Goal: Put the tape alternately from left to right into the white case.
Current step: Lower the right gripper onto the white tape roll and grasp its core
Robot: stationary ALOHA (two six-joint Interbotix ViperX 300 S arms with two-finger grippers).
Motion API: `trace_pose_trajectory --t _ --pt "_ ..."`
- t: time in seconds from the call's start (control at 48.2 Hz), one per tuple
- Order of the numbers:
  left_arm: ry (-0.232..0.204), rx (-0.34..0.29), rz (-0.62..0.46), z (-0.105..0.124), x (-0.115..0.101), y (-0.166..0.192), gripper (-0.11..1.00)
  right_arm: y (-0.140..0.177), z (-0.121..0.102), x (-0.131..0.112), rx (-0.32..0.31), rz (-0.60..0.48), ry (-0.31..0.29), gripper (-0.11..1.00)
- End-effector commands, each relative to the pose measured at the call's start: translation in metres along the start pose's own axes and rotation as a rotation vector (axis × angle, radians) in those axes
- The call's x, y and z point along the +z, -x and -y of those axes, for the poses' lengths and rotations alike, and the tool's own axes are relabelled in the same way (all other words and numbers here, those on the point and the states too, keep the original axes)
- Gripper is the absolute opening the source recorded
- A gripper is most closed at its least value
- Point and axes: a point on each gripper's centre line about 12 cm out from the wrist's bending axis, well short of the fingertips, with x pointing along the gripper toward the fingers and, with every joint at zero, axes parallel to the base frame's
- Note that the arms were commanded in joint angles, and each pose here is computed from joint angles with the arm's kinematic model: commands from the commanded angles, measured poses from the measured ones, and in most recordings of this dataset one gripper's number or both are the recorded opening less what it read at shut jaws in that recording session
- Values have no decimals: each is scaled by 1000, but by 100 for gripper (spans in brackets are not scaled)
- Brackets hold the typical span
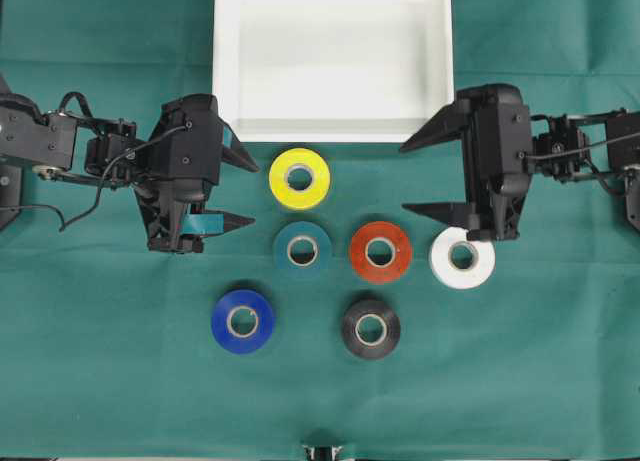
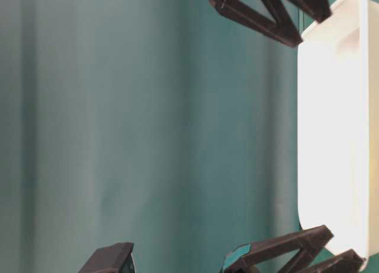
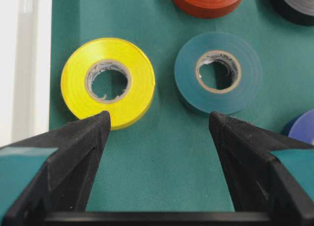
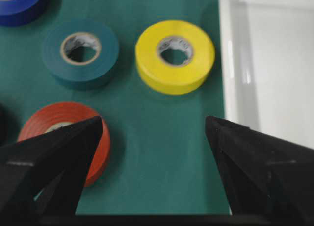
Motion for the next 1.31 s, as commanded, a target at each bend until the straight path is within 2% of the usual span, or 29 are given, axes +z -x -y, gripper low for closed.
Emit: trace_pose_trajectory --t 0.0,0.29,0.477,0.85,1.12,1.286 --pt "1 -3 34 1 11 3 85 1 -8 1 20 -7 7 82" --pt "3 -3 35 1 12 3 85 6 -23 -19 46 -154 11 82" --pt "3 -3 32 1 11 3 85 15 -28 -30 55 -213 0 82" --pt "1 -3 35 1 12 3 85 30 -31 -49 60 -251 -67 82" --pt "1 -3 35 1 12 3 85 29 -30 -50 61 -251 -50 82" --pt "1 -3 37 1 12 3 85 22 -29 -60 50 -296 -51 82"
